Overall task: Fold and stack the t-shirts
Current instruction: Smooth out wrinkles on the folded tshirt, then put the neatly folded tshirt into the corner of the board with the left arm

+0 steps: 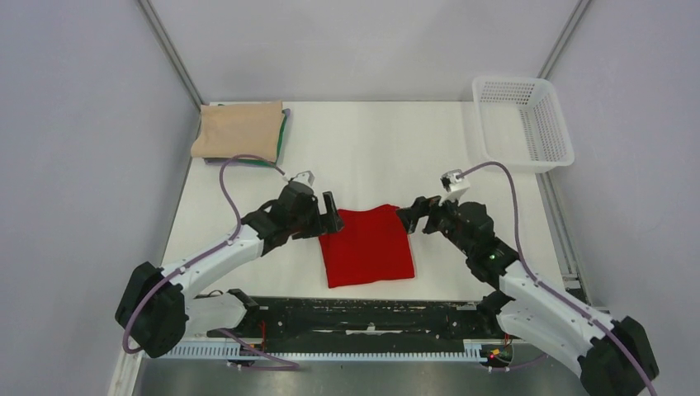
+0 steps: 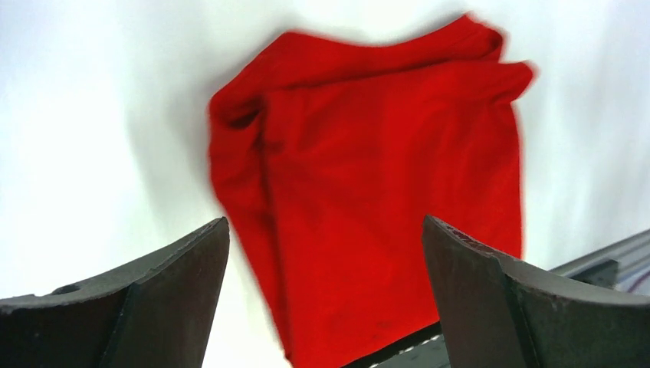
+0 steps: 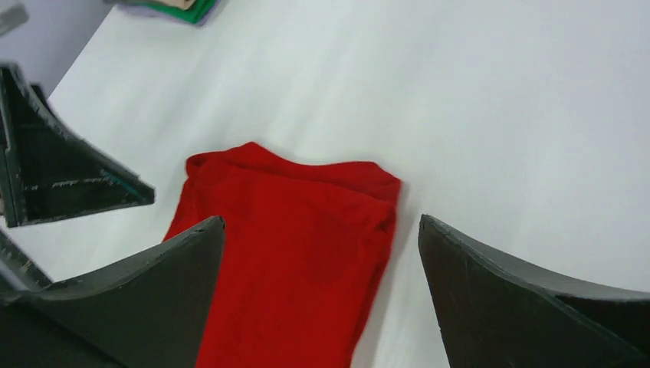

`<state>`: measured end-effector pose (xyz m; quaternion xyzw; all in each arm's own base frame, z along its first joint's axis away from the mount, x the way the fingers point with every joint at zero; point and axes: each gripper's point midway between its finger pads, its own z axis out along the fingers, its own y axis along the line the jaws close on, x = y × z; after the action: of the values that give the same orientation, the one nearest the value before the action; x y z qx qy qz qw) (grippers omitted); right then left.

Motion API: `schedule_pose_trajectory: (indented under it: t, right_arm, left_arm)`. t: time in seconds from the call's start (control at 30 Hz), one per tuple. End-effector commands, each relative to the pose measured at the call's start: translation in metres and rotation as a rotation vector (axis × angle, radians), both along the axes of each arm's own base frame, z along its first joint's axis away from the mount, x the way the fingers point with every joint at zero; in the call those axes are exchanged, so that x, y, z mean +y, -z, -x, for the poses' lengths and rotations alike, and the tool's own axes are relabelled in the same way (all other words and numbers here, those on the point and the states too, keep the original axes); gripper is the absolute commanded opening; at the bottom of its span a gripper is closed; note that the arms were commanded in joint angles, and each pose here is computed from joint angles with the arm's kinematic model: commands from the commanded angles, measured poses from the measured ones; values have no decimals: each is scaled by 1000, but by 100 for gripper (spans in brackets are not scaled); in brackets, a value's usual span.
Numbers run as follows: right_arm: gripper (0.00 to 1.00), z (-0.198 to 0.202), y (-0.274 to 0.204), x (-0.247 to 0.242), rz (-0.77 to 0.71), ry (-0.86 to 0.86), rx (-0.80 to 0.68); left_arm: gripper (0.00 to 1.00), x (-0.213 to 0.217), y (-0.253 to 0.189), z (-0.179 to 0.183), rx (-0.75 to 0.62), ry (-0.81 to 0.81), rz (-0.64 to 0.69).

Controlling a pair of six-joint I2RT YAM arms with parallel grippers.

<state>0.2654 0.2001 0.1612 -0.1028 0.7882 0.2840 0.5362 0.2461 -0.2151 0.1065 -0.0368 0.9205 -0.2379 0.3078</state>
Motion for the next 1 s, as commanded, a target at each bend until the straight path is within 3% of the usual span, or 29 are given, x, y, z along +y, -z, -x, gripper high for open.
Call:
schedule_pose_trajectory:
  t: [0.0,0.4,0.63,0.83,0.9,0.97]
  right_arm:
    - [98,8,28,-55,29,261,43]
    - [98,28,61,-86,140,325,91]
    - [98,28,73,-94,209,343,99]
    - [98,28,78,-107,243,394,96]
    - [98,28,78,-110,252,407,89]
    - [98,27,76,-114,259,423,81]
  left_arm:
    - [100,30,34,23,98,-101,-76]
    - [99,19,74,20,174,-108,-73]
    - [87,13,91,18,190,-120,-140]
    - [63,-4,111,29,218,-91,-264]
    - [47,-6,119,30,233,-92,-312]
    - [22,-3,125,26,240,-106,-372]
